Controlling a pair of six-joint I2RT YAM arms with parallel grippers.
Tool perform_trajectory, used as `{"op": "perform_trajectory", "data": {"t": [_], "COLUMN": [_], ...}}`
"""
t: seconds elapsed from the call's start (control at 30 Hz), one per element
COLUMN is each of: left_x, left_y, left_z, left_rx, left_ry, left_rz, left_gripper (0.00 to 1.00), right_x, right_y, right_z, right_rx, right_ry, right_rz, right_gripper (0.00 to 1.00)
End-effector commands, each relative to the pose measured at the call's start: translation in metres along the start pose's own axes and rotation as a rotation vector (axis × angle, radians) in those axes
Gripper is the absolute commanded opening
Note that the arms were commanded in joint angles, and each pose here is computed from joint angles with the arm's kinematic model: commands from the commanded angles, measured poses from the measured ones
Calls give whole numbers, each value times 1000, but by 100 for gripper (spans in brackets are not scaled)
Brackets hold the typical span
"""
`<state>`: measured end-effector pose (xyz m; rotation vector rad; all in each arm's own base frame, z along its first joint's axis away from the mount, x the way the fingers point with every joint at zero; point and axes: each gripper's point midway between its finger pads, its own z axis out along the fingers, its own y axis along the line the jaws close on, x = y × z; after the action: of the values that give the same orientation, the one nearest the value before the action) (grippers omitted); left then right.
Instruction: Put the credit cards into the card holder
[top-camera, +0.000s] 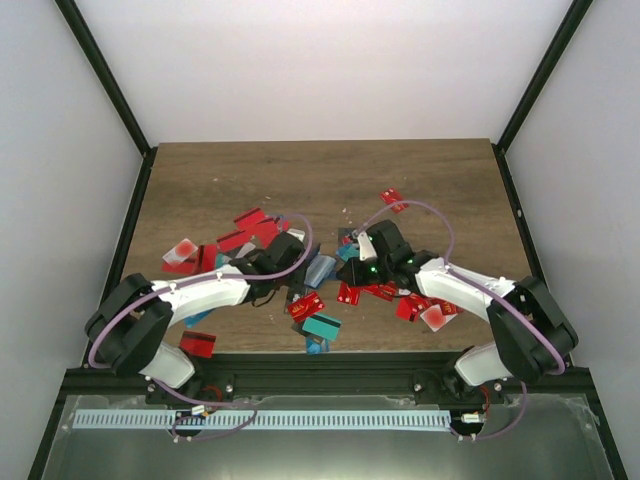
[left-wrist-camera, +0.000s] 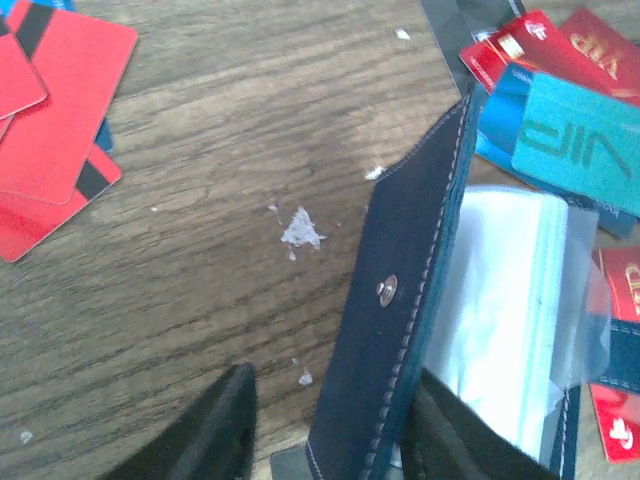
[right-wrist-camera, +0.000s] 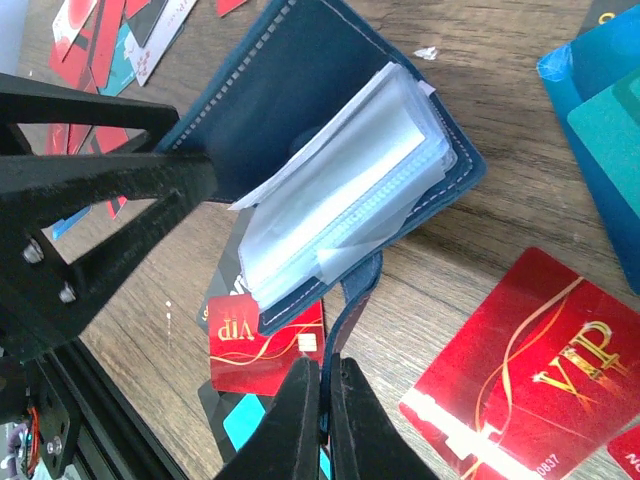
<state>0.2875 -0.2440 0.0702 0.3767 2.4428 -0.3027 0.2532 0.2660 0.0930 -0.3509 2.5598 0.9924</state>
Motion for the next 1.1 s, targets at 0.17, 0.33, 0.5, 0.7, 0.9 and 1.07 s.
{"op": "perform_trajectory", "data": {"t": [0.17, 0.33, 0.5, 0.7, 0.9, 1.07], "left_x": [-9, 7, 27, 39, 32, 33], "left_y": [25, 35, 30, 28, 25, 21], "left_z": [9, 12, 15, 10, -1, -1], "left_rx": [-78, -70, -10, 30, 62, 87], "left_ry": [-36, -16, 16, 27, -6, -1], "left_rz": [-99, -207, -320, -407, -416, -433], "left_gripper": [9, 4, 4, 4, 4, 4], "right_x": [-7, -18, -24, -35, -48, -50], "right_y": [-21, -39, -52, -45, -33, -3], "right_z": [-3, 2, 15, 11, -10, -21], "right_rx": [49, 110, 161, 160, 183, 81], "right_ry": [-6, -16, 5, 4, -26, -27], "right_rz": [19, 51, 66, 39, 2, -10], "right_gripper": [1, 1, 1, 9, 25, 27]}}
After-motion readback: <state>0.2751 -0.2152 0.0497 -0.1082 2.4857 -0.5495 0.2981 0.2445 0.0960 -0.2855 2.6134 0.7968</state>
